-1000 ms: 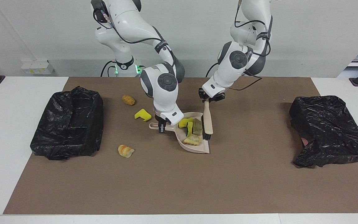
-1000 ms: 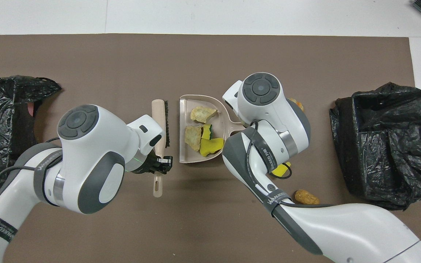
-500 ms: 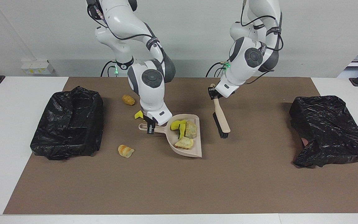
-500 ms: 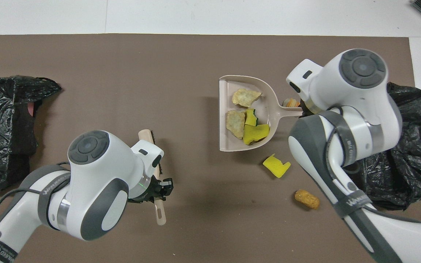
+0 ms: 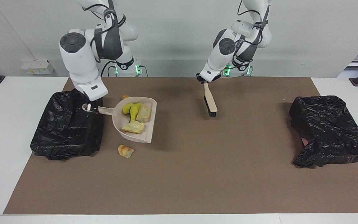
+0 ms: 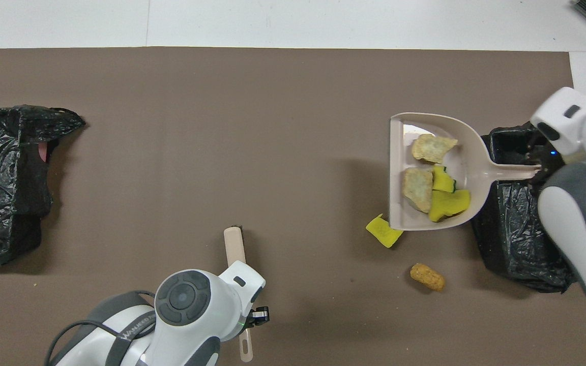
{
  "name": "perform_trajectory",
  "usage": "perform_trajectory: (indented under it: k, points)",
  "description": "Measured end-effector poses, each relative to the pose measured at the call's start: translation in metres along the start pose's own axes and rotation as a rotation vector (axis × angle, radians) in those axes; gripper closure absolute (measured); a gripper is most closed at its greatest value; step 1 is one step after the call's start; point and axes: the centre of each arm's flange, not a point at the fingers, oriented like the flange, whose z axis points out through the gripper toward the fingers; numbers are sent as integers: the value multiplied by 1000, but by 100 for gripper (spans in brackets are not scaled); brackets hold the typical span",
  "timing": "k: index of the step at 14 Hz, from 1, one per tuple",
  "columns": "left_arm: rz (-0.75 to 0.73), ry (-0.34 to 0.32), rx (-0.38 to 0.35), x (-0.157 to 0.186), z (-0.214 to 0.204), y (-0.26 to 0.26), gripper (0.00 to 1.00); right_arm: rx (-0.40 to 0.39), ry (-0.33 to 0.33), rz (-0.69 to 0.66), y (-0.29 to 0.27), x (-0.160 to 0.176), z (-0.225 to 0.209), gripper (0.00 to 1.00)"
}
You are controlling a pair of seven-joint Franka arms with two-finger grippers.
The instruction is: Sweep and dump trash in bin
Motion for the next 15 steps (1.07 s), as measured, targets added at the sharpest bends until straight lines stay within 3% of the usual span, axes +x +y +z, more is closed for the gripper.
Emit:
perform_trajectory:
  k: [2, 3, 7, 9, 12, 15]
  points:
    - [-8, 3, 12, -7, 14, 2, 74, 10, 1, -20, -9, -58, 6, 68]
    - [-11, 4, 9, -5, 14, 1, 69, 14, 2, -25, -13, -85, 11, 68]
    - [-53, 32, -32, 19, -5, 1, 21, -18, -23, -33, -29, -163, 20, 68]
    - [-78, 59, -63, 48, -24, -6, 1, -34, -104, -32, -40, -191, 25, 68]
    - [-61, 123, -115, 99, -65, -35, 0, -70, -222, -49, -60, -212, 33, 68]
    - [-56, 225, -131, 143, -121, -76, 0, -42, -371, -71, -70, -207, 35, 68]
